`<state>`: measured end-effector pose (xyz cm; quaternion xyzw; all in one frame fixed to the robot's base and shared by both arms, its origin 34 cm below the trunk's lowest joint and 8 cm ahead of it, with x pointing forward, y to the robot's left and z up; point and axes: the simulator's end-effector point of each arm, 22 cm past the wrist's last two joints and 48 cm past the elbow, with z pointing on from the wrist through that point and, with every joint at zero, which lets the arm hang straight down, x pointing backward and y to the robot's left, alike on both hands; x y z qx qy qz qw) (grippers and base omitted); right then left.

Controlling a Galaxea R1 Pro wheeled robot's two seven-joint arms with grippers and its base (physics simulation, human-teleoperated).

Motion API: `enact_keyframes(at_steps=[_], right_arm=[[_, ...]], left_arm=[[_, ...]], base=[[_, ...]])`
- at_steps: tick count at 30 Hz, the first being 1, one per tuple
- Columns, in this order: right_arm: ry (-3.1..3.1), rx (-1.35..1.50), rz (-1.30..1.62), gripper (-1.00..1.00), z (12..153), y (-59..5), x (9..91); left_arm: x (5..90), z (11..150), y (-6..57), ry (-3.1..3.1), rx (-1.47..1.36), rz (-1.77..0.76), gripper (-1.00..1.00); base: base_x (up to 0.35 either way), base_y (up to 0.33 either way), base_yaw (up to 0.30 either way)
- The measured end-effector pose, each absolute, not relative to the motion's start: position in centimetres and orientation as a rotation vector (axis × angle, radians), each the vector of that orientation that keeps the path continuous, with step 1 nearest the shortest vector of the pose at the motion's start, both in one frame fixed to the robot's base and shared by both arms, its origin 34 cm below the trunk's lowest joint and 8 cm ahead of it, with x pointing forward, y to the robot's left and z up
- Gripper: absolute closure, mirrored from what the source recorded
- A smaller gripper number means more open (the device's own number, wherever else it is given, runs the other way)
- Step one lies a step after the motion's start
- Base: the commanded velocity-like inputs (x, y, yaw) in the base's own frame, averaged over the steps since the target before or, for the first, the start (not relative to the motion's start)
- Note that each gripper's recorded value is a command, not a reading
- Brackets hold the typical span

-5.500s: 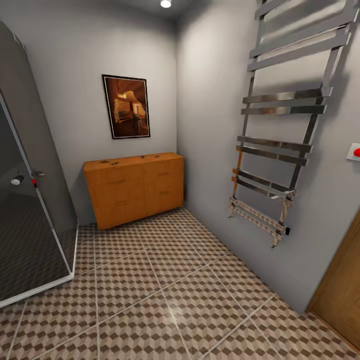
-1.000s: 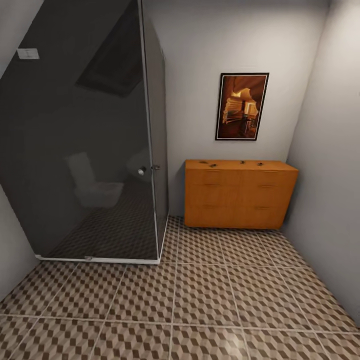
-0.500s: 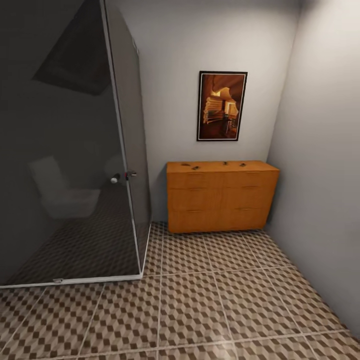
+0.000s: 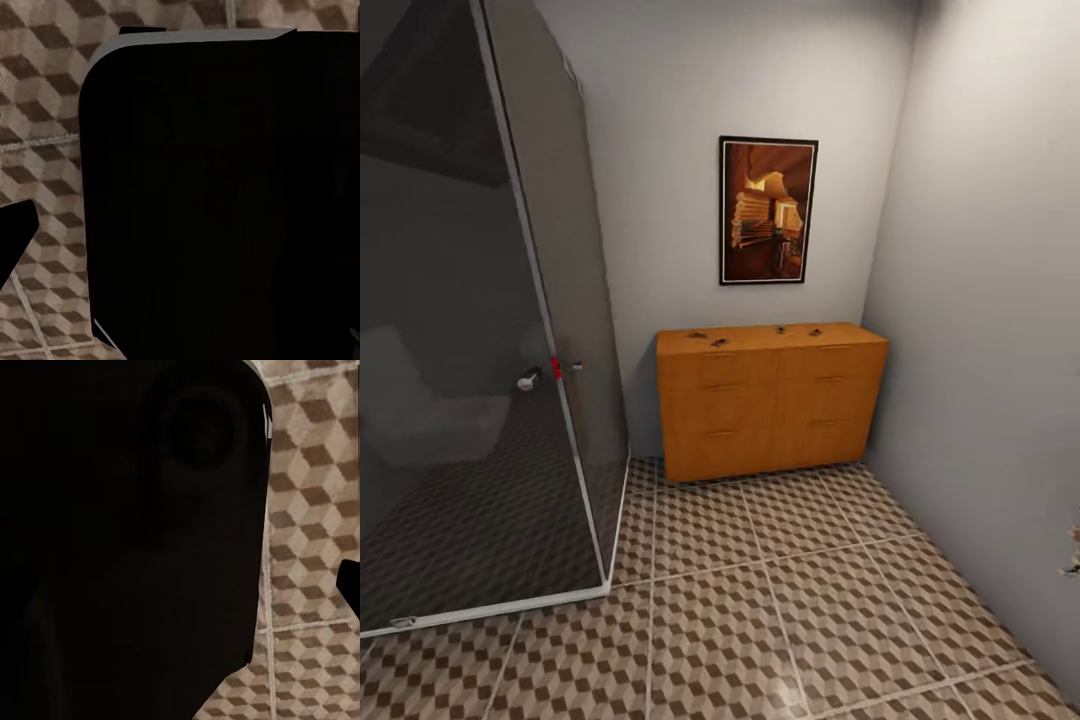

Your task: Take the four mousetraps from the cabinet in the bathroom and place them on the bathroom floor. Make sure all four end up on the same floor surface, and ensure that at least two of them are either under or directly next to the same bathroom sink.

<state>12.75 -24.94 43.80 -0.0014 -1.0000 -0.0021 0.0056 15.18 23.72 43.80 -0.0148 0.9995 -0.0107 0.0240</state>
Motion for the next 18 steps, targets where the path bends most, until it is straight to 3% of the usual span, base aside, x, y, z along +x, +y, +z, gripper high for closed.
enact_keyframes(at_steps=[9, 18], right_arm=[[-3.129, -0.003, -0.007, -1.00, 43.79, -24.93, 12.73], [-3.129, 0.003, -0.007, -1.00, 43.79, -24.93, 12.73]], left_arm=[[15.20, 43.80, 23.72, 3.092, -0.046, -0.033, -1.00], [15.21, 43.80, 23.72, 3.092, -0.046, -0.033, -1.00]], base=[[0.257, 0.000, -0.029], [0.169, 0.000, -0.005]])
